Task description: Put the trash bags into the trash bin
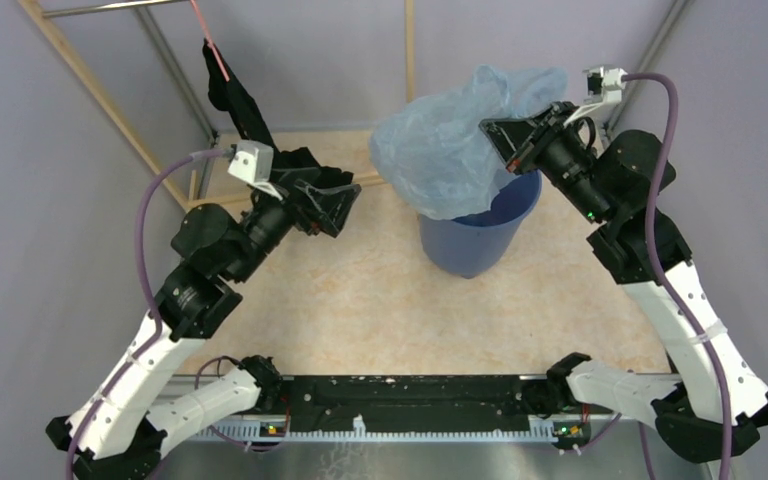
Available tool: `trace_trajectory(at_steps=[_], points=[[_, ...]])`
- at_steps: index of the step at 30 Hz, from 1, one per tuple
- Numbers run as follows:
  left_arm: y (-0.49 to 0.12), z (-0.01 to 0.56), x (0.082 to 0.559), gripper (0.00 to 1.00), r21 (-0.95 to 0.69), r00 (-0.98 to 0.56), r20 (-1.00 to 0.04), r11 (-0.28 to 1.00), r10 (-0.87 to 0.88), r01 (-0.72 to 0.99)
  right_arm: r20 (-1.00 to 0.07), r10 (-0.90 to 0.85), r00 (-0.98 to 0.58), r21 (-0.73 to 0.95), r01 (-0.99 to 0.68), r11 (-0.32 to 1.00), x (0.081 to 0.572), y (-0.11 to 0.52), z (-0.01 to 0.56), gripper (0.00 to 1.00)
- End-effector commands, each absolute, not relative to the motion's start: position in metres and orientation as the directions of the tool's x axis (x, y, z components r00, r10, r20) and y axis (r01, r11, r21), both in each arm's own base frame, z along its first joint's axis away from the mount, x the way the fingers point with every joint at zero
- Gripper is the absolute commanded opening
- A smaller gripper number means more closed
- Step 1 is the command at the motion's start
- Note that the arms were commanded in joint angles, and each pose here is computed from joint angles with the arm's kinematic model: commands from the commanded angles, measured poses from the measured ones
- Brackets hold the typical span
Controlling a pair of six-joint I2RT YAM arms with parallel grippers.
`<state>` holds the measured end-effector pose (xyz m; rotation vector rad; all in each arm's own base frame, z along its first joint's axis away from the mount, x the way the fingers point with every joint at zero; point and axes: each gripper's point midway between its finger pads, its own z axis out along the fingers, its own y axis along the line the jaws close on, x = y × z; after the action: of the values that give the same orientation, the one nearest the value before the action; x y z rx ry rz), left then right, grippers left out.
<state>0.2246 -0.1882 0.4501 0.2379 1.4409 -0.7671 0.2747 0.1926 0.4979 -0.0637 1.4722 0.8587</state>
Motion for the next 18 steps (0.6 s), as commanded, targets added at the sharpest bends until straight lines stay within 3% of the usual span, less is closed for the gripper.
trace_trajectory(at_steps=[1, 6, 10, 18], points=[[-0.198, 0.467, 0.227, 0.99, -0.288, -0.035, -0.938, 0.720, -0.345, 0.631, -0.842, 0.529, -0.111, 0.463, -0.652, 0.601, 0.246, 0.198, 0.542, 0.00], [-0.210, 0.457, 0.234, 0.99, -0.302, -0.076, -0.940, 0.707, -0.333, 0.640, -0.824, 0.566, -0.018, 0.545, -0.297, 0.784, 0.274, 0.132, 0.510, 0.00], [-0.225, 0.457, 0.240, 0.99, -0.294, -0.089, -0.943, 0.683, -0.320, 0.669, -0.843, 0.538, -0.001, 0.538, -0.045, 0.842, 0.289, 0.096, 0.475, 0.00], [-0.275, 0.446, 0.277, 0.96, -0.287, -0.136, -0.951, 0.636, -0.276, 0.716, -0.900, 0.436, 0.003, 0.435, 0.083, 0.897, 0.306, 0.078, 0.445, 0.00]])
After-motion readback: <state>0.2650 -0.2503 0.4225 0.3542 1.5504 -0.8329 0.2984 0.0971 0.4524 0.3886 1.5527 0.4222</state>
